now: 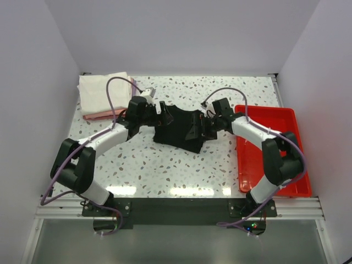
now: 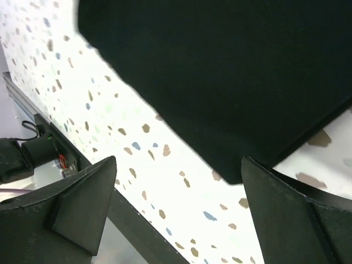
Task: Fold and stack the t-shirts
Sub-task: Fold the tshirt, then neatly place the folded tshirt to the corner
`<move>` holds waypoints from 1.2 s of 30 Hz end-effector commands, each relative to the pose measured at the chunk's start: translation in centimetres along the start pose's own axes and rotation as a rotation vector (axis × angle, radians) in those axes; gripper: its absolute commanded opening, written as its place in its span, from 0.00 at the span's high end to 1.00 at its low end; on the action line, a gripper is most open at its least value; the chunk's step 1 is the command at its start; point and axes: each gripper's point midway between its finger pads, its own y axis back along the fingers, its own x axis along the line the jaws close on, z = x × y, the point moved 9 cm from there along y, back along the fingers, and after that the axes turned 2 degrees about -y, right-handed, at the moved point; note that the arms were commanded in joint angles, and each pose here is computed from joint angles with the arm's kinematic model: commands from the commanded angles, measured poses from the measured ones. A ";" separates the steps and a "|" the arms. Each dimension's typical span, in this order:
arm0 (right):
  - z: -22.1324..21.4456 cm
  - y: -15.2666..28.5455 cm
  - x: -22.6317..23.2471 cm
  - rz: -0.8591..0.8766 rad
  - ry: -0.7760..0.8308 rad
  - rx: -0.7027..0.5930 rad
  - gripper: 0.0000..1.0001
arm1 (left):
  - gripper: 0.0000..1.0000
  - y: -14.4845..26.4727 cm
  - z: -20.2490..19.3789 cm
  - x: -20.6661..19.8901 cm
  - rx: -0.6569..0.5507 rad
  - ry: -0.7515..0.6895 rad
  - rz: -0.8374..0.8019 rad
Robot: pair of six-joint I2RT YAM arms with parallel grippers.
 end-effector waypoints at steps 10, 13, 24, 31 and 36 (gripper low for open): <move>0.4 9.2 4.5 -0.080 0.242 -0.190 0.01 | 0.00 -1.9 3.6 4.6 0.027 -0.037 0.242; -0.2 10.3 4.7 -0.098 0.257 -0.204 0.01 | 0.00 -3.1 3.6 4.8 0.054 -0.051 0.220; -1.5 12.7 5.0 -0.160 0.284 -0.266 0.01 | 0.12 -6.5 2.0 6.4 0.143 -0.040 0.216; -1.9 12.4 4.3 -0.171 0.289 -0.272 0.01 | 0.30 -7.7 0.9 6.1 0.199 -0.030 0.146; -1.9 12.0 3.7 -0.207 0.289 -0.243 0.01 | 0.41 -8.5 -0.7 5.6 0.252 -0.039 0.151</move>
